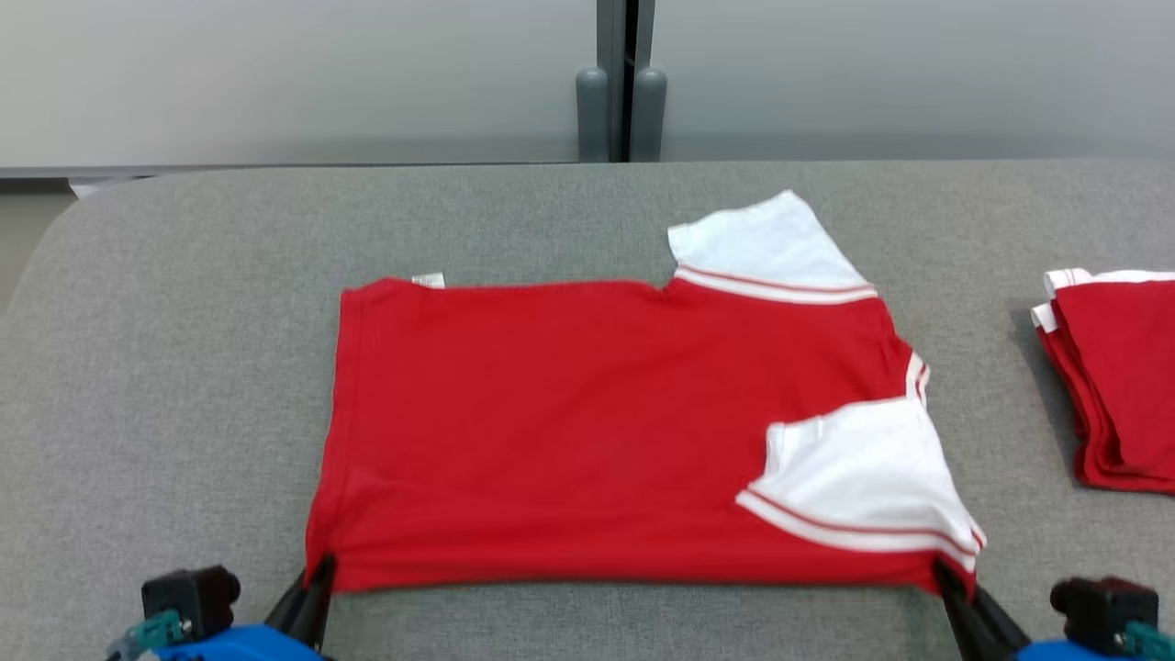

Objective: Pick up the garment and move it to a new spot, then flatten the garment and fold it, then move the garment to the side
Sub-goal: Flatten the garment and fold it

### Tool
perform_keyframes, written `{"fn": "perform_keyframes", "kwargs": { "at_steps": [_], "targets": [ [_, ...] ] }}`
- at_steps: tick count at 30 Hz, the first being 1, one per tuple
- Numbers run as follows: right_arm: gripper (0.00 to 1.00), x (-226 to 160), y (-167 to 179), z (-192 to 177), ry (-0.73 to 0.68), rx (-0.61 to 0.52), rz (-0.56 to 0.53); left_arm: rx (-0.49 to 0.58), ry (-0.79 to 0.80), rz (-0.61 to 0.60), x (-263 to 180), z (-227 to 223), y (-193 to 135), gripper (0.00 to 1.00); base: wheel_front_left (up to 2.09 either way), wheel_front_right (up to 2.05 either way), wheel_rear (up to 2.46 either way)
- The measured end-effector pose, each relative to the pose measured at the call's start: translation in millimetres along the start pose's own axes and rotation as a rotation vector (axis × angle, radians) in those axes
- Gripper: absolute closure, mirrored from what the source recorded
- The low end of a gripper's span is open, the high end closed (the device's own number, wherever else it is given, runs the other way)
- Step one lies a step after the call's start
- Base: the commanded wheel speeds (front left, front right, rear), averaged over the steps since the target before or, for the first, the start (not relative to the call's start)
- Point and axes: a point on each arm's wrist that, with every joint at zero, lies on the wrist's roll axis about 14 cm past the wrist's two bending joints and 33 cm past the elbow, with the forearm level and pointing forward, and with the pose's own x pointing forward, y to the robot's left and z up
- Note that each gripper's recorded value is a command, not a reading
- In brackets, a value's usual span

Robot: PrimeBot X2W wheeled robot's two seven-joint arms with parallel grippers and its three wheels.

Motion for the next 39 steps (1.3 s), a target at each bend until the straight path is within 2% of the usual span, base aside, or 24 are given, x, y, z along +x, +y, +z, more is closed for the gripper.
{"fn": "perform_keyframes", "kwargs": {
  "at_steps": [5, 6, 7, 9, 12, 20, 24, 28, 39],
  "targets": [
    [1.00, -25.5, -1.4, -20.2, 0.067, 0.033, -0.027, -0.009, 0.094, 0.018, -18.0, -25.3, 3.4, 1.00, 0.00, 0.00, 0.00],
    [0.60, -26.5, -1.0, -21.5, 0.070, 0.034, -0.027, -0.015, 0.116, 0.017, -19.0, -31.4, 2.6, 0.84, 0.00, 0.00, 0.00],
    [0.00, -26.5, -0.1, -21.3, 0.067, 0.032, -0.025, -0.011, 0.134, 0.019, -19.6, -37.6, 2.1, 0.00, 0.00, 0.00, 0.00],
    [0.00, -25.7, -1.6, -21.3, 0.057, 0.021, -0.030, -0.019, 0.127, 0.024, -18.3, -40.2, 0.7, 0.00, 0.00, 0.00, 0.00],
    [0.00, -18.4, -5.4, -2.4, -0.022, -0.037, -0.034, 0.002, 0.056, 0.045, -13.8, -31.7, -0.4, 0.00, 0.00, 0.00, 0.00],
    [0.00, -10.1, 13.2, 96.6, -0.356, -0.146, 0.013, 0.138, -0.324, 0.049, -2.0, 50.2, -13.9, 0.00, 0.00, 0.00, 0.00],
    [0.00, -15.8, 25.1, 128.6, -0.444, -0.175, 0.032, 0.191, -0.454, 0.028, -1.3, 90.3, -25.3, 0.00, 0.00, 0.00, 0.00],
    [0.00, -20.1, 27.1, 137.0, -0.455, -0.180, 0.031, 0.229, -0.499, 0.031, -3.9, 107.6, -29.9, 0.00, 0.00, 0.00, 0.00],
    [0.00, -13.4, 22.3, 129.8, -0.424, -0.158, 0.017, 0.255, -0.467, 0.050, -1.0, 109.3, -25.5, 0.00, 0.00, 0.00, 0.00]
  ]
}}
